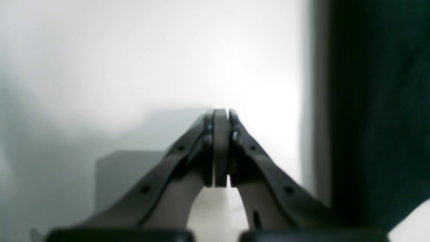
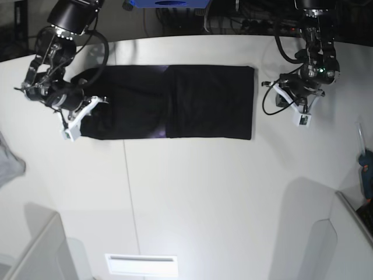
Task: Fold the T-shirt properly
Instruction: 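Grasp the strip end with the right gripper and lift it, then fold the held end over toward the left gripper with the right gripper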
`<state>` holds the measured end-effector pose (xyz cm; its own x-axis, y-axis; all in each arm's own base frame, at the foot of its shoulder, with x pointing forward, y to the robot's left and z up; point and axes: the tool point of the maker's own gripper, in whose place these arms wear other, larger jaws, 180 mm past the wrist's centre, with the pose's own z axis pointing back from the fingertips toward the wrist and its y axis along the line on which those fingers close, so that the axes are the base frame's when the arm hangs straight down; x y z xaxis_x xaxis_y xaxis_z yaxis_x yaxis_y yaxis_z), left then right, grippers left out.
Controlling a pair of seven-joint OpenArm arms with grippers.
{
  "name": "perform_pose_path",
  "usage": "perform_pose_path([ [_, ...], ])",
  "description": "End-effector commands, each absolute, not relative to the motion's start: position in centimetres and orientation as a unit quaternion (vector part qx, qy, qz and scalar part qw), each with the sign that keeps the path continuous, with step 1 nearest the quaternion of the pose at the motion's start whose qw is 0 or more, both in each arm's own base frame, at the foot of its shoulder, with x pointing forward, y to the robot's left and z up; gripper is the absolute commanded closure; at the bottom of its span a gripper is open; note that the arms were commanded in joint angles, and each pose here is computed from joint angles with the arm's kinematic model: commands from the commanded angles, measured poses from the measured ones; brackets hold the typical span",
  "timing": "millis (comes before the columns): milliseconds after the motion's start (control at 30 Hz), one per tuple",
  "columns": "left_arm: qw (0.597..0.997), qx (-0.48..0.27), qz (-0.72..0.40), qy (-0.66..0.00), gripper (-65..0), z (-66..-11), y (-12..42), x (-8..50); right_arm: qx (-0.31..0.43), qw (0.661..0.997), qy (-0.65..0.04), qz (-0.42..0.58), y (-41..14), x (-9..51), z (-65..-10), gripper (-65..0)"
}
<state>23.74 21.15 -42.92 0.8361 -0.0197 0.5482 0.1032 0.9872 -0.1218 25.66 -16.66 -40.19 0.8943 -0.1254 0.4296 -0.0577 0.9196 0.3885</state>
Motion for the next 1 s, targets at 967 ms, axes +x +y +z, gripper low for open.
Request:
perform_pose_path([
  [967, 0.95, -0.157, -0.092, -0.255, 0.0, -44.4, 11.7, 23.4, 0.27, 0.911, -0.304, 0.068, -4.7, 25.5, -32.6, 0.0],
])
